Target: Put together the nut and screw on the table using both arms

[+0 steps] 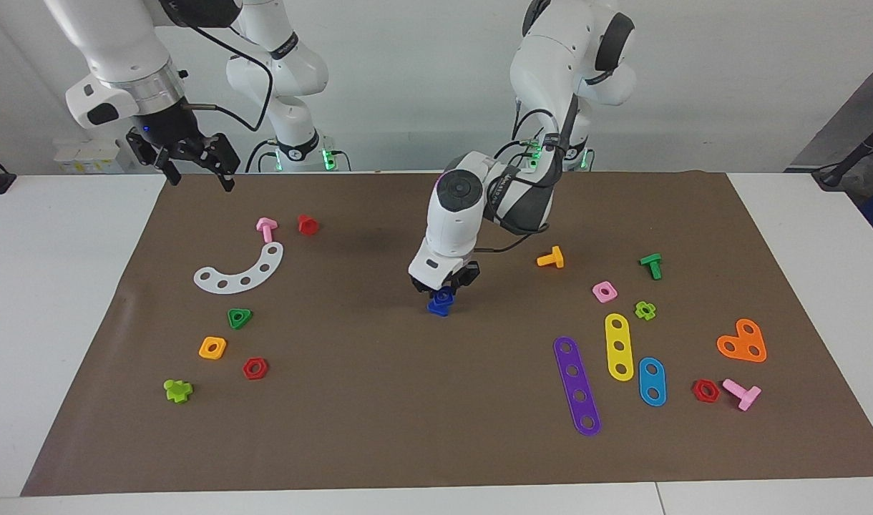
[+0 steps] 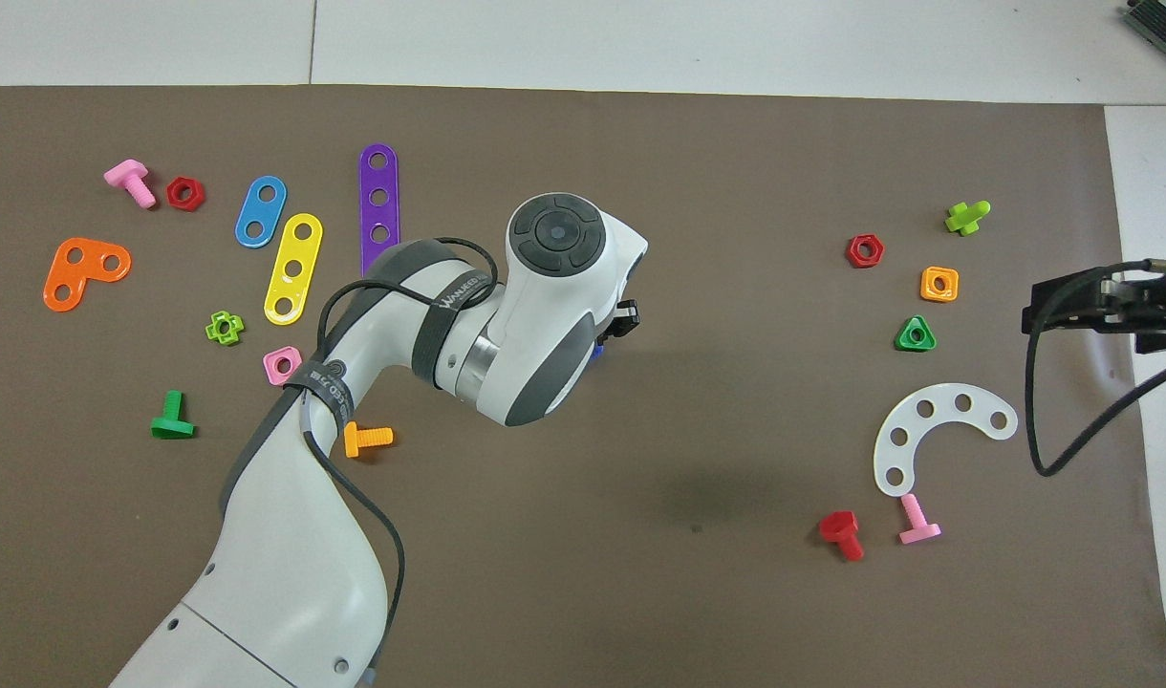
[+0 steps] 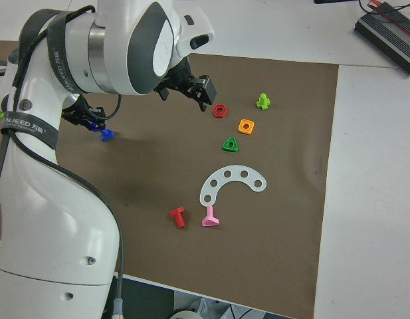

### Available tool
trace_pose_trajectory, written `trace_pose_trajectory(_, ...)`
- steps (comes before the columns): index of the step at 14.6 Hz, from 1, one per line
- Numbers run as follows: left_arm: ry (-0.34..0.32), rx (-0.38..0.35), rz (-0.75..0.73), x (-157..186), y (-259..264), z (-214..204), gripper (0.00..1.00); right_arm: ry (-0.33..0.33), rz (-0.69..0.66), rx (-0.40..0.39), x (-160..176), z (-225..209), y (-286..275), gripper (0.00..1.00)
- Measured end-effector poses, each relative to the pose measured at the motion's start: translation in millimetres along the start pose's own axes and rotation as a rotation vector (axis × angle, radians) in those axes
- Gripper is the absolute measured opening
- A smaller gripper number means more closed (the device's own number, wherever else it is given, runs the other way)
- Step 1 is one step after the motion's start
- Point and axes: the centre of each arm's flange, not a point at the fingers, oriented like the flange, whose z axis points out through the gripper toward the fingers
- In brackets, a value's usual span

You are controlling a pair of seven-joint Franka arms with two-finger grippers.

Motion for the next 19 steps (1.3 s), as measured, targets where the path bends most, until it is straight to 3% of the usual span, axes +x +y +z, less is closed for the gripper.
trace_pose_trajectory(16, 0.010, -0.023, -0.005, -8.4, 0.8, 27.6, 0.50, -0.001, 0.002, 0.000, 0.2, 0.3, 1.0, 1.00)
trace_pose_trajectory(19, 0.012, -0.024, -0.008, -8.0, 0.8, 27.4, 0.77, -0.001, 0.002, 0.000, 0.2, 0.3, 1.1, 1.00)
